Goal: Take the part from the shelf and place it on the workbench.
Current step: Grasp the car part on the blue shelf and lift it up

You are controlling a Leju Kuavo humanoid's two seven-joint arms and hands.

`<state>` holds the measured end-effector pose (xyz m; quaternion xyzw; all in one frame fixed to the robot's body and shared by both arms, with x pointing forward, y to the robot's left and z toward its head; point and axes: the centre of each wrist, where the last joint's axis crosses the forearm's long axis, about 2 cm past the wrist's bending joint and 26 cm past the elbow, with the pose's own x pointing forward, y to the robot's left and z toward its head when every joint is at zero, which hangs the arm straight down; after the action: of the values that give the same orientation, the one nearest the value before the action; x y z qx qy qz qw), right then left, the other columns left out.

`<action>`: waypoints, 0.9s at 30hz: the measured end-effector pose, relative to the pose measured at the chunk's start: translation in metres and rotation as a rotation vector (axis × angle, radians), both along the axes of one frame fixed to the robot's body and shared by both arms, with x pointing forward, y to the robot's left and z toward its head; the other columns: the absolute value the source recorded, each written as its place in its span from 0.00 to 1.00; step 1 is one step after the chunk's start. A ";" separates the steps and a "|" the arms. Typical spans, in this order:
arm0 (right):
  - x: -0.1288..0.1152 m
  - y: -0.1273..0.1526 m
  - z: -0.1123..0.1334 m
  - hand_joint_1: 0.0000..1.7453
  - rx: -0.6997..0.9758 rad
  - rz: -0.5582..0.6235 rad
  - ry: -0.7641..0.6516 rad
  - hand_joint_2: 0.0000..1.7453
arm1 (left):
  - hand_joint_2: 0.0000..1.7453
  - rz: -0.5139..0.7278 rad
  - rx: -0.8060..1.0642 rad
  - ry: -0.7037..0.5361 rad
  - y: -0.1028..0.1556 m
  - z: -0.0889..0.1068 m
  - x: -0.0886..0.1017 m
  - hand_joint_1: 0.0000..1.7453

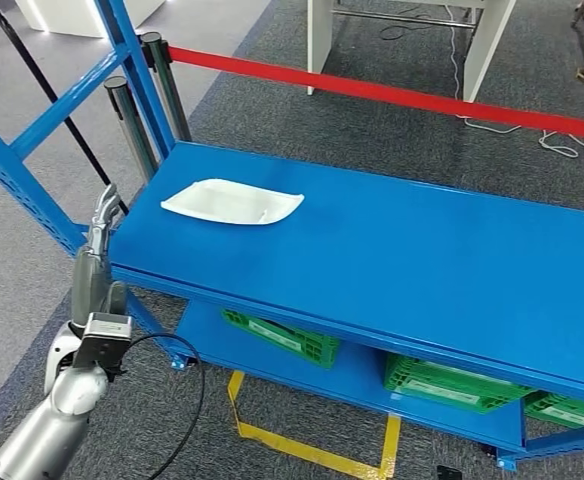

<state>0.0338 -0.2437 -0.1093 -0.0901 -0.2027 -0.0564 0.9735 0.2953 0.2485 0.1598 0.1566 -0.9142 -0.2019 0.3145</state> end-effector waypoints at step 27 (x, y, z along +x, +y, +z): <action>0.001 0.006 0.000 0.00 0.177 0.013 0.218 0.00 | 1.00 -0.115 0.281 -0.121 -0.034 0.068 0.076 0.00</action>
<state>0.0350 -0.2379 -0.1095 -0.0085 -0.0906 -0.0577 0.9942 0.3709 0.2145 0.2277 0.1584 -0.9017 -0.3358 0.2217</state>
